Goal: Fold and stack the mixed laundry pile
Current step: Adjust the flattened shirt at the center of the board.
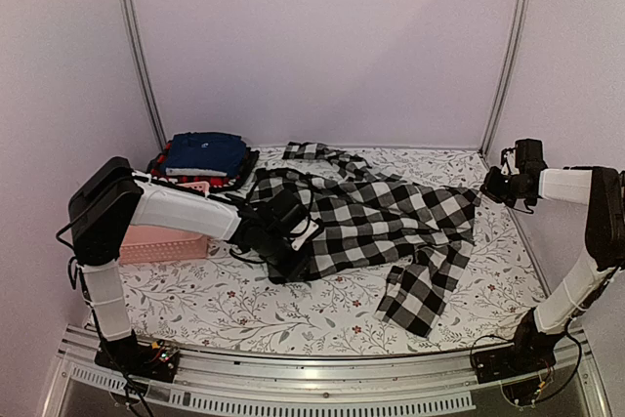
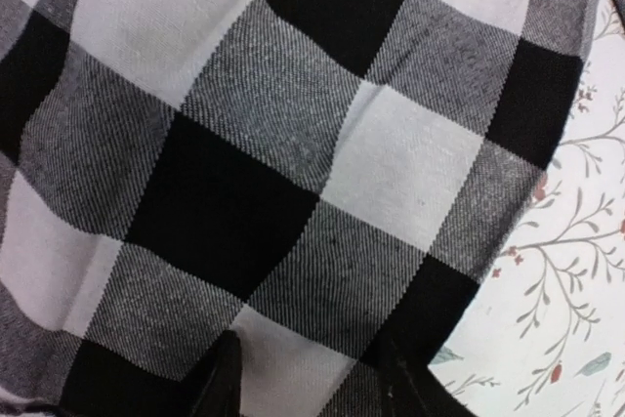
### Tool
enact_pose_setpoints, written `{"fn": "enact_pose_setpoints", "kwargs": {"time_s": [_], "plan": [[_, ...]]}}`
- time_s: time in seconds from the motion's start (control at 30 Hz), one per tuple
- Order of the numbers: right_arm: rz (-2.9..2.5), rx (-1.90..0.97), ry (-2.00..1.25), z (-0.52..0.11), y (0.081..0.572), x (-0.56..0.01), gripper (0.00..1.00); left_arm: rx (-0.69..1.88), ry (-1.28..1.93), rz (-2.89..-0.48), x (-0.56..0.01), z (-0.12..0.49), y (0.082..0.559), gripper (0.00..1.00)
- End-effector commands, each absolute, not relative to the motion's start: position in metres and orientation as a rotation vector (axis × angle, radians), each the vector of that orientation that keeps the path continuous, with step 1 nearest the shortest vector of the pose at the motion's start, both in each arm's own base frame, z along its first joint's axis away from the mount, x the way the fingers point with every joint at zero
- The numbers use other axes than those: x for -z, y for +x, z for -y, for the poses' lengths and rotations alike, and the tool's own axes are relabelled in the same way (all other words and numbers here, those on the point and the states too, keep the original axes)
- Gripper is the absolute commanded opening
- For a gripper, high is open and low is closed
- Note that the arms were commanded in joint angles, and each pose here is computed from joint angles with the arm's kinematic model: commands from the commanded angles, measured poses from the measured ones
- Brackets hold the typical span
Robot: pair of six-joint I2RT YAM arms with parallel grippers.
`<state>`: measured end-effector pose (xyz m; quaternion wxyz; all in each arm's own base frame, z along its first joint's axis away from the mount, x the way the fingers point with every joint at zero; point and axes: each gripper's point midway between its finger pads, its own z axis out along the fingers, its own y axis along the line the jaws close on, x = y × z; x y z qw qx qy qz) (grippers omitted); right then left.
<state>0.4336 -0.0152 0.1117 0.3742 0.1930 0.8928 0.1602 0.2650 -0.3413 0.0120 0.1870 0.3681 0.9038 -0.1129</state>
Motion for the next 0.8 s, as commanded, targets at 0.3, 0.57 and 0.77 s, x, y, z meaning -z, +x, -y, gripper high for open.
{"fn": "enact_pose_setpoints", "kwargs": {"time_s": [0.3,0.57,0.77], "plan": [[-2.302,-0.629,0.524,-0.016,0.370,-0.096,0.00,0.056,0.370,-2.809,-0.022,0.184,0.252,0.00],[-2.376,-0.798,0.447,-0.051,0.334,-0.086,0.01,0.174,0.309,-2.623,-0.084,0.185,0.273,0.31],[-2.408,-0.690,0.374,-0.071,0.321,-0.097,0.66,0.483,0.514,-2.321,-0.153,0.257,0.294,0.79]]}}
